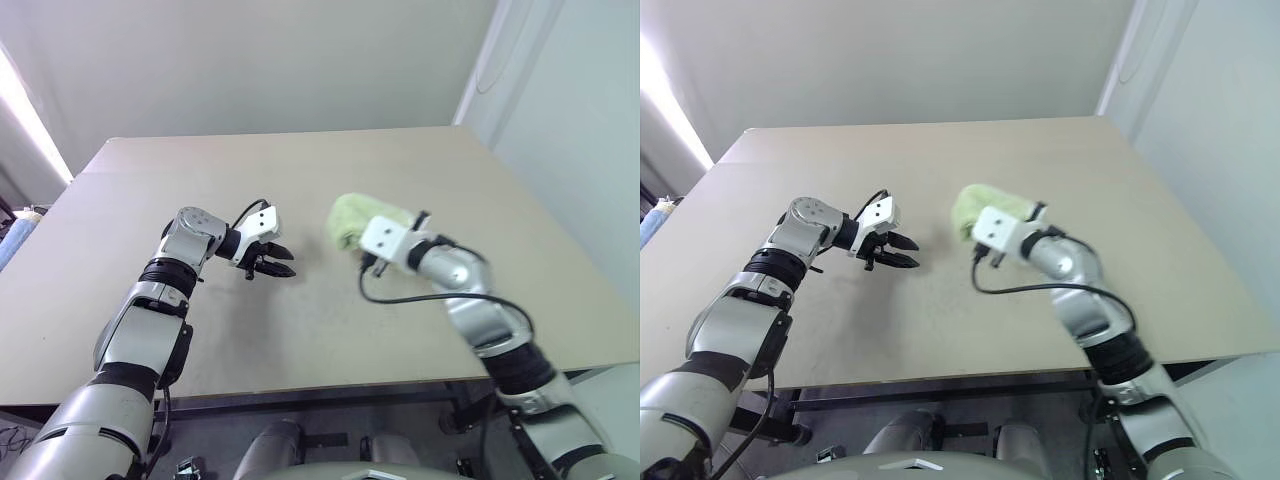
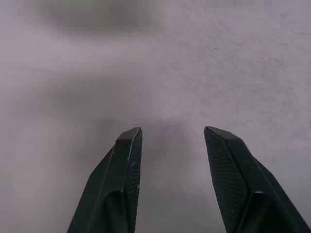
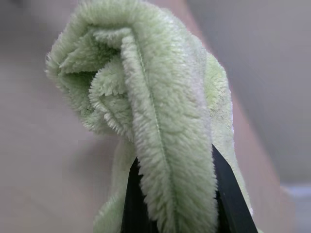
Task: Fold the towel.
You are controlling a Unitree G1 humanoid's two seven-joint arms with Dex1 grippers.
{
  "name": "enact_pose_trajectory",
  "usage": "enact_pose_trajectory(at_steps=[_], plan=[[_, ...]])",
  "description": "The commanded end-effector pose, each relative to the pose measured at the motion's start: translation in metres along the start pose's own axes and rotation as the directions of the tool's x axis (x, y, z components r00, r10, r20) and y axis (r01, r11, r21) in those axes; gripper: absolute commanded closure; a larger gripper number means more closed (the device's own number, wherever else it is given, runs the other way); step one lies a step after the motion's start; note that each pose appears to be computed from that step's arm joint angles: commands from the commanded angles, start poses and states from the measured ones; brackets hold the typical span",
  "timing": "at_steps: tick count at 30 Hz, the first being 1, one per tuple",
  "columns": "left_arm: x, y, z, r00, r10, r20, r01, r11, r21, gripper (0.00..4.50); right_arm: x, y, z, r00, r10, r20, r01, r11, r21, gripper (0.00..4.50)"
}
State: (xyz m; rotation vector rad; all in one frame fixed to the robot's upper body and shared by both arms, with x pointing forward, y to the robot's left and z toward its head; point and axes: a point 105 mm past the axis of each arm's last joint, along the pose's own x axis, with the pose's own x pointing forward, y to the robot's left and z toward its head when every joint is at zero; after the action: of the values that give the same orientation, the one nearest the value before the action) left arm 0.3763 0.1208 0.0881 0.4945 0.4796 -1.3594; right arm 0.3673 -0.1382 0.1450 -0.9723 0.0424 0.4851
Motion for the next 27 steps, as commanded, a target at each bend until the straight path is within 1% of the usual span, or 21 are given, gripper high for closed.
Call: enact_pose_trajectory(at_steps=[1, 2, 5, 7, 9, 12, 13, 15, 18, 21, 24, 27], plan=[[-0.004, 0.006, 0.015, 0.999, 0.021, 0.024, -0.022, 0.999, 0.043, 2.34, -0.031, -0.059, -0.031, 0.978, -0.185, -0.097, 0.185, 0.983, -0.014, 4.46], [-0.003, 0.006, 0.015, 0.999, 0.021, 0.025, -0.022, 0.999, 0.044, 2.34, -0.04, -0.067, -0.046, 0.966, -0.211, -0.147, 0.211, 0.977, -0.015, 4.46], [-0.002, 0.006, 0.016, 0.999, 0.018, 0.028, -0.02, 0.999, 0.044, 2.34, -0.064, -0.081, -0.088, 0.925, -0.258, -0.28, 0.255, 0.966, -0.048, 4.46], [0.0, 0.005, 0.016, 0.999, 0.015, 0.028, -0.016, 0.999, 0.046, 2.34, -0.077, -0.077, -0.116, 0.896, -0.249, -0.369, 0.25, 0.967, -0.045, 4.46], [0.001, 0.004, 0.017, 1.0, 0.01, 0.028, -0.011, 0.999, 0.05, 2.34, -0.085, -0.067, -0.136, 0.877, -0.23, -0.421, 0.255, 0.967, 0.002, 4.46], [0.003, 0.004, 0.017, 1.0, 0.006, 0.027, -0.008, 0.999, 0.054, 2.34, -0.082, -0.043, -0.149, 0.871, -0.186, -0.455, 0.252, 0.964, 0.088, 4.46], [0.003, 0.004, 0.017, 1.0, 0.006, 0.027, -0.007, 0.999, 0.054, 2.34, -0.081, -0.033, -0.155, 0.866, -0.158, -0.475, 0.251, 0.958, 0.139, 4.46], [0.004, 0.004, 0.018, 1.0, 0.003, 0.028, -0.005, 0.998, 0.057, 2.34, -0.078, -0.02, -0.16, 0.858, -0.127, -0.497, 0.242, 0.955, 0.173, 4.46], [0.004, 0.004, 0.019, 1.0, 0.001, 0.026, -0.003, 0.998, 0.062, 2.34, -0.076, -0.009, -0.163, 0.85, -0.086, -0.519, 0.23, 0.948, 0.221, 4.46], [0.004, 0.003, 0.018, 1.0, 0.001, 0.022, -0.003, 0.998, 0.064, 2.34, -0.076, -0.005, -0.164, 0.847, -0.061, -0.528, 0.213, 0.949, 0.231, 4.46], [0.003, 0.003, 0.016, 1.0, 0.002, 0.014, -0.003, 0.998, 0.067, 2.34, -0.078, -0.004, -0.162, 0.852, -0.043, -0.522, 0.196, 0.95, 0.242, 3.61], [0.002, 0.003, 0.015, 1.0, 0.004, 0.01, -0.005, 0.998, 0.066, 2.34, -0.084, -0.008, -0.16, 0.856, -0.034, -0.516, 0.178, 0.956, 0.232, 2.55]])
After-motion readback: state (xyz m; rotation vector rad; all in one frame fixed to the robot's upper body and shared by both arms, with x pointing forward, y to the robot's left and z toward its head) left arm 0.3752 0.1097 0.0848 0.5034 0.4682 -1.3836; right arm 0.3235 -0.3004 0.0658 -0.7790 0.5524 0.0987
